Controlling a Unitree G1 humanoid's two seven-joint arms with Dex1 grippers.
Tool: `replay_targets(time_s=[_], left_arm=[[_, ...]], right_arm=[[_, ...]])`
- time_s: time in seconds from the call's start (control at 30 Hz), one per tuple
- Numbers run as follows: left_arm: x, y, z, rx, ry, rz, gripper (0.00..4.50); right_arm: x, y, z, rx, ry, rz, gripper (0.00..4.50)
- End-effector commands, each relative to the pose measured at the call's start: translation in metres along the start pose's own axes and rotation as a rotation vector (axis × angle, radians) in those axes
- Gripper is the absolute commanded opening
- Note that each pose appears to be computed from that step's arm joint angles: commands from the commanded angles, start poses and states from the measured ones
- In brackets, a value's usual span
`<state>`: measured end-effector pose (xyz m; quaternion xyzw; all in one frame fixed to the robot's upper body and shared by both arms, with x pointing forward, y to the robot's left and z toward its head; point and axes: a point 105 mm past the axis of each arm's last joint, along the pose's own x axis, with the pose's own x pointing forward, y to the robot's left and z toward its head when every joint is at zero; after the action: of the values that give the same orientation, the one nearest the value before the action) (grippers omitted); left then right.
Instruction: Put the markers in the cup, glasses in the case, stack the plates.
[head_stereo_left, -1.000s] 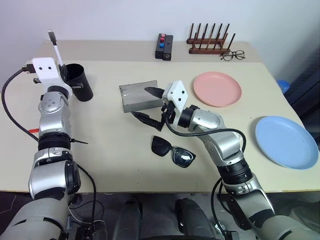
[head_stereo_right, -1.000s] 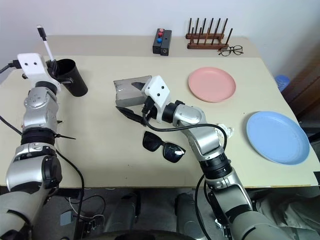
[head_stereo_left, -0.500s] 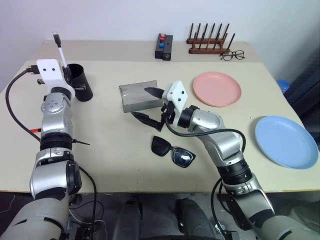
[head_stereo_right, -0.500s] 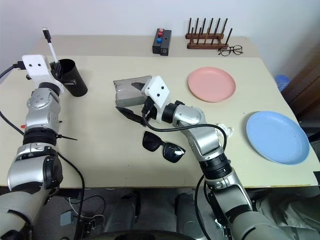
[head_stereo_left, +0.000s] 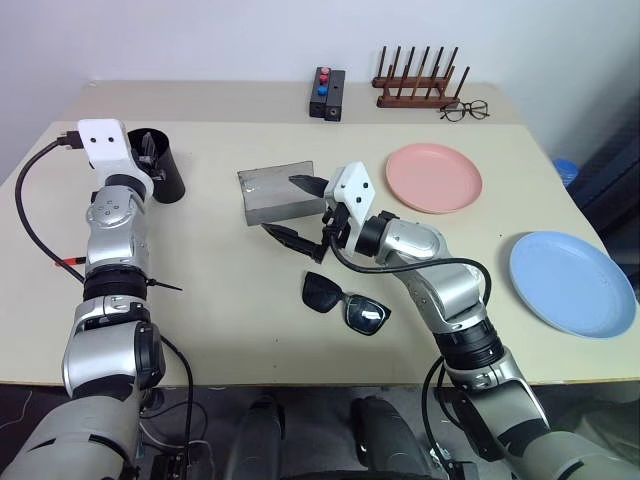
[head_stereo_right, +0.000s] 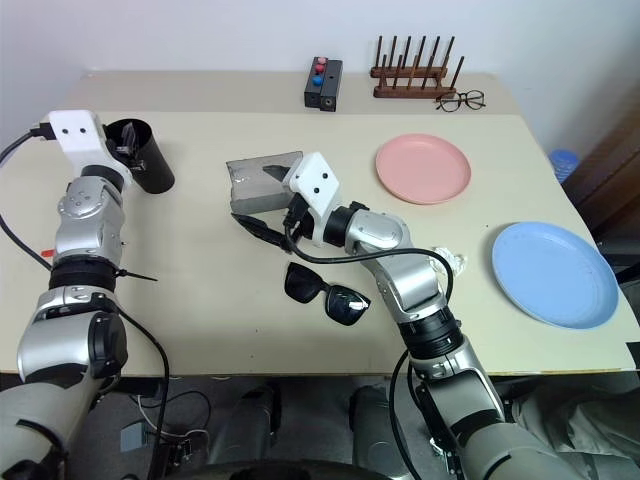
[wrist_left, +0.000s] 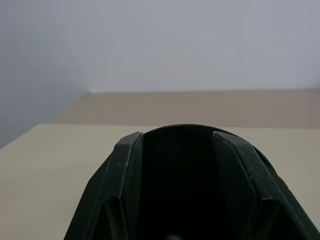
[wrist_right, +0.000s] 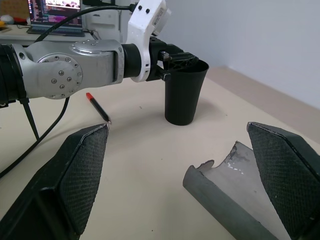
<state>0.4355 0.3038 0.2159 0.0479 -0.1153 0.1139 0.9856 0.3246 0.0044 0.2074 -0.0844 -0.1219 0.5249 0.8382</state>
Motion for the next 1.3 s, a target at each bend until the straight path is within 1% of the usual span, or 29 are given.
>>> replay_targets(time_s=[0.03, 0.2, 0.37, 0.43, 0.53, 0.57, 0.6, 0.63, 0.67, 0.73, 0.8, 0.87, 0.93, 1.03, 1.13, 1.3], left_arm=[[0.001, 0.002, 0.02, 0.0, -0.075, 0.009, 2.22], [0.0, 0.011, 0.059, -0.042, -0.201, 0.019, 2.22], [-0.005, 0.024, 0.075, -0.008, -0.227, 0.014, 2.22], [-0.008, 0.025, 0.082, 0.041, -0.234, -0.037, 2.22], [-0.022, 0.023, 0.089, 0.124, -0.226, -0.205, 2.22], [-0.031, 0.023, 0.088, 0.159, -0.204, -0.292, 2.22], [-0.042, 0.023, 0.086, 0.181, -0.173, -0.374, 2.76], [-0.054, 0.024, 0.081, 0.206, -0.113, -0.461, 3.08], [-0.066, 0.028, 0.073, 0.23, -0.036, -0.522, 3.55], [-0.085, 0.043, 0.051, 0.329, 0.165, -0.571, 4.48], [-0.104, 0.061, 0.03, 0.396, 0.352, -0.593, 4.48], [-0.123, 0.073, 0.013, 0.392, 0.515, -0.626, 4.48], [-0.131, 0.078, 0.006, 0.375, 0.585, -0.636, 4.48], [-0.138, 0.09, -0.014, 0.413, 0.755, -0.616, 4.48], [-0.142, 0.092, -0.023, 0.445, 0.824, -0.665, 4.48], [-0.133, 0.096, -0.033, 0.484, 0.872, -0.696, 4.48]], right_arm=[[-0.001, 0.002, 0.013, -0.029, -0.049, 0.005, 4.5], [-0.001, 0.002, 0.014, -0.03, -0.05, 0.004, 4.5], [-0.001, 0.002, 0.014, -0.026, -0.049, 0.007, 4.5], [0.0, 0.003, 0.014, -0.025, -0.049, 0.011, 4.5], [0.0, 0.003, 0.015, -0.026, -0.053, 0.01, 4.5], [-0.001, 0.002, 0.015, -0.027, -0.052, 0.007, 4.5], [-0.002, 0.001, 0.015, -0.028, -0.05, 0.003, 4.5], [-0.003, 0.0, 0.014, -0.028, -0.047, 0.001, 4.5], [-0.004, -0.001, 0.013, -0.028, -0.043, -0.001, 4.5], [-0.006, -0.001, 0.011, -0.027, -0.035, 0.0, 4.5], [-0.006, -0.001, 0.01, -0.024, -0.031, 0.006, 4.5], [-0.006, 0.001, 0.008, -0.02, -0.028, 0.017, 4.5], [-0.005, 0.002, 0.007, -0.017, -0.026, 0.025, 4.5], [-0.003, 0.004, 0.005, -0.016, -0.024, 0.04, 4.5], [-0.002, 0.004, 0.004, -0.019, -0.021, 0.047, 4.5], [-0.003, 0.005, 0.002, -0.019, -0.014, 0.049, 4.5]])
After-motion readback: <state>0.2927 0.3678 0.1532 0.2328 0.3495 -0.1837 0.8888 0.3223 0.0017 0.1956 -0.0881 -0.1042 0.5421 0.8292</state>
